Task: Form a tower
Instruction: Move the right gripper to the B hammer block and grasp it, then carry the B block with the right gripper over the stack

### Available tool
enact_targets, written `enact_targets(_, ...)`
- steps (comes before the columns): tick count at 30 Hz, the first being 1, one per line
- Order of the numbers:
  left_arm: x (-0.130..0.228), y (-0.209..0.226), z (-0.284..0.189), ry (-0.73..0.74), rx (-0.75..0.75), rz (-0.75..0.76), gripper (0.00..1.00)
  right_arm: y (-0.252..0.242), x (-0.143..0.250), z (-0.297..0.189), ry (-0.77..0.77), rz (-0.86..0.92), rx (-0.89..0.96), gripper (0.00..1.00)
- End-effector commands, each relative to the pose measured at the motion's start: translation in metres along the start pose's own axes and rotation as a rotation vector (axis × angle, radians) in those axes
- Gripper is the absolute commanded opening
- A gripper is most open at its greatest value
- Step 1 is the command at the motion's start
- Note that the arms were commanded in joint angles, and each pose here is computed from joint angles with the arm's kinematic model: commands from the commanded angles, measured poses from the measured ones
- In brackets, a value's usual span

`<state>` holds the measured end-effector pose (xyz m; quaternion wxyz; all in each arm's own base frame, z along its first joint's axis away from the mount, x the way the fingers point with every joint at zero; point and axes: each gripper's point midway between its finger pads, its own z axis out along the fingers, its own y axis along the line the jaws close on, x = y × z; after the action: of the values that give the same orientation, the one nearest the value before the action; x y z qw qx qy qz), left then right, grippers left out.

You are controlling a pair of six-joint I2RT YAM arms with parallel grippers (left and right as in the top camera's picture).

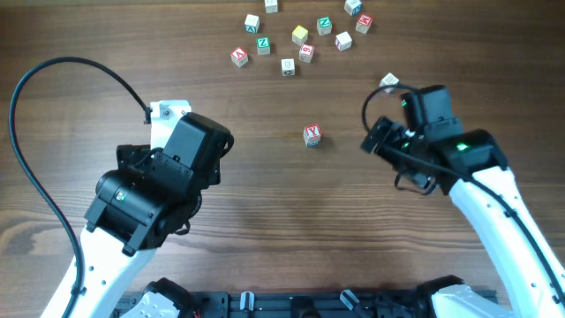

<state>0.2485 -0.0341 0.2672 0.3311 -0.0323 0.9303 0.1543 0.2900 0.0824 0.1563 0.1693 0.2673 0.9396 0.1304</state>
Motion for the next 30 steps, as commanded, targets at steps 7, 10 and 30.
enact_targets(7,0.0,0.002,-0.002,-0.007,-0.001,0.002,1.0,0.003,-0.111,0.051,-0.033,0.012,0.015,0.99)
enact_targets(10,0.0,0.002,-0.002,-0.007,-0.001,0.002,1.0,0.022,-0.153,0.099,-0.012,0.021,0.041,0.99)
enact_targets(30,0.0,0.002,-0.002,-0.007,0.0,0.002,1.0,0.022,-0.174,0.202,0.045,-0.071,0.068,0.11)
